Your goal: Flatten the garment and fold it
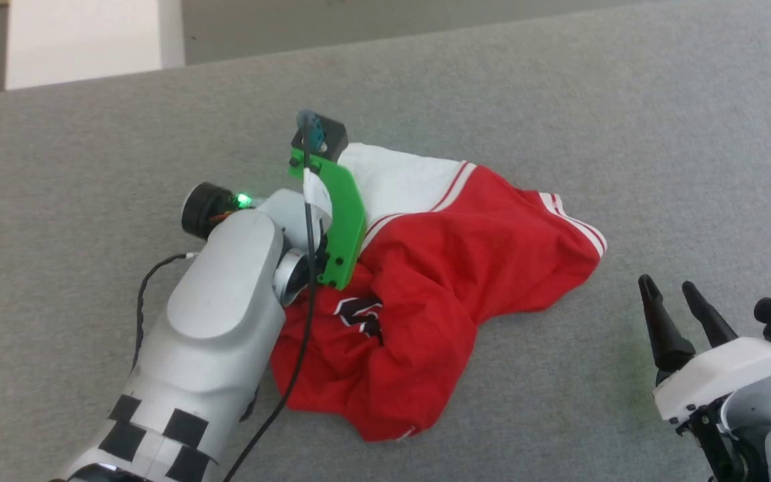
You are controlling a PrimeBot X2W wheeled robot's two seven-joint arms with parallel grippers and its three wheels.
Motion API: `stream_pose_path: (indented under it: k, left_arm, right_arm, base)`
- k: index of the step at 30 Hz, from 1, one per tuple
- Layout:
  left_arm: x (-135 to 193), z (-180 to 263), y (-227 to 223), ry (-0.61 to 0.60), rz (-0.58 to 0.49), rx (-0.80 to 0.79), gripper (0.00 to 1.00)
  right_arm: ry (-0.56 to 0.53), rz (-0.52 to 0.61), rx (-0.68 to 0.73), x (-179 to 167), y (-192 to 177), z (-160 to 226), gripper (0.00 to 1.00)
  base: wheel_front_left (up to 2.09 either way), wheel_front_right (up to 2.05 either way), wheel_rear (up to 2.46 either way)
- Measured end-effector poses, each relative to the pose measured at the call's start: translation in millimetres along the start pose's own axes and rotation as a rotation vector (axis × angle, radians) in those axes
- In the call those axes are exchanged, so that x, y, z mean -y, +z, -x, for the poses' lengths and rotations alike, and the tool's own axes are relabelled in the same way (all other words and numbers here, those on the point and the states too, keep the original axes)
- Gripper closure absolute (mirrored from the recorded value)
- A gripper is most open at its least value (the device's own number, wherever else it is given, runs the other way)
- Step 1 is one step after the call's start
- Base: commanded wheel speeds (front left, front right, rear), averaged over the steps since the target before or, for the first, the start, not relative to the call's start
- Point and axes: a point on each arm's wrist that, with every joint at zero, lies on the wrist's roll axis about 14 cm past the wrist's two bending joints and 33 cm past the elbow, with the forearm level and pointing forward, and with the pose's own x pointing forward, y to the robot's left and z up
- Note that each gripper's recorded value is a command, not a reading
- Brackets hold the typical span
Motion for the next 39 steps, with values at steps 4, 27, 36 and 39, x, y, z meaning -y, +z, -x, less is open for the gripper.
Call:
stream_pose_path:
  k: [4,27,36,39]
  left_arm:
    - [1.1,-14.9,-17.4,-0.006,-0.028,-0.072,0.0]
    - [-161.9,123.6,-13.0,0.355,0.628,0.579,1.0]
    - [-177.9,175.5,-184.4,0.651,1.048,0.484,1.0]
    - [-164.4,178.3,-212.9,0.669,1.115,0.453,1.0]
  right_arm:
    - [-0.021,-0.003,-0.015,6.3,-6.3,-1.3,0.0]
    - [0.117,0.045,-0.026,-42.2,-2.7,-17.8,0.0]
    - [0.216,0.079,-0.03,-77.9,1.1,-16.0,0.0]
    - [0.238,0.085,-0.029,-85.2,1.7,-14.2,0.0]
  base:
    - [0.0,0.0,0.0]
    - [0.0,0.0,0.0]
    - [0.0,0.0,0.0]
    - [0.0,0.0,0.0]
